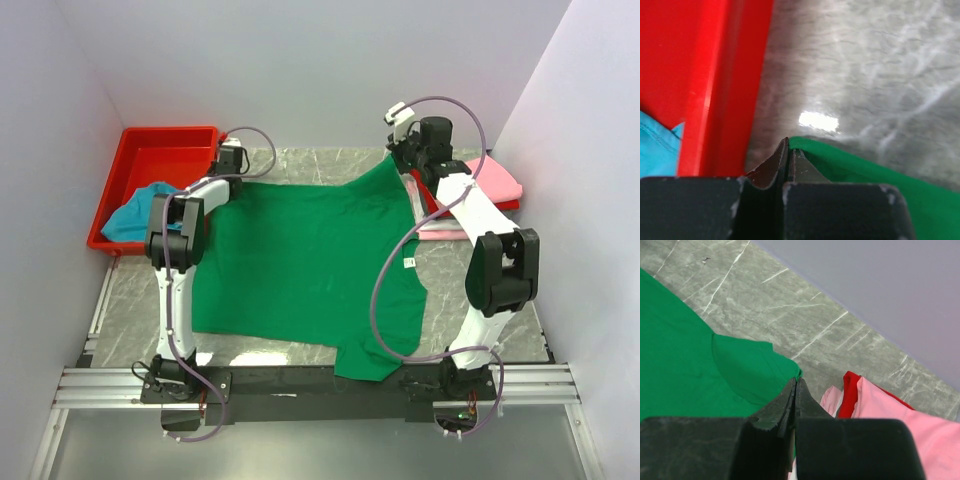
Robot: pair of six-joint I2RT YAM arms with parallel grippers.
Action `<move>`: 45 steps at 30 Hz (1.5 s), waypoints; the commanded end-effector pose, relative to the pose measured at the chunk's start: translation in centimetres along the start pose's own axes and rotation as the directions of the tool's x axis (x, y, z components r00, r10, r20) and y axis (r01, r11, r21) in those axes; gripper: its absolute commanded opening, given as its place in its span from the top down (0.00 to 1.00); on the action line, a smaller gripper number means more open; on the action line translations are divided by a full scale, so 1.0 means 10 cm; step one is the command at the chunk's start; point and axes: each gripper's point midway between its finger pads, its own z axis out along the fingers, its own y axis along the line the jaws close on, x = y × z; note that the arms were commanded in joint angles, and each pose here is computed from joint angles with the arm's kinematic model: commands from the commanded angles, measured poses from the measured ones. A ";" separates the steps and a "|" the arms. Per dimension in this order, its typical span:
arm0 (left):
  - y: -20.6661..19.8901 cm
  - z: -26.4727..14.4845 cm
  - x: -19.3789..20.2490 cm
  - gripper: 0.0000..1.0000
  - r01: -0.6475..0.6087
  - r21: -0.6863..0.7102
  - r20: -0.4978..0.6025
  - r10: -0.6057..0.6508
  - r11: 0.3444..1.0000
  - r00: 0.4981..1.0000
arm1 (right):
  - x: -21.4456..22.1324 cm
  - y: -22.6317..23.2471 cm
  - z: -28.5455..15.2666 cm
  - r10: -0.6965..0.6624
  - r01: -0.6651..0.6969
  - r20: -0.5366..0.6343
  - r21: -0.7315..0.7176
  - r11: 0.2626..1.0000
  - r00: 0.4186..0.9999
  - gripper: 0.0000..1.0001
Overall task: Fold and stack the t-shirts
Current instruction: Fold the tshirt
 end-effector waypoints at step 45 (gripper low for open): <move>0.40 -0.94 -0.46 1.00 0.138 0.105 0.296 -0.163 0.985 0.941 | 0.29 0.61 -1.01 -0.004 0.014 0.084 -0.114 0.993 0.996 1.00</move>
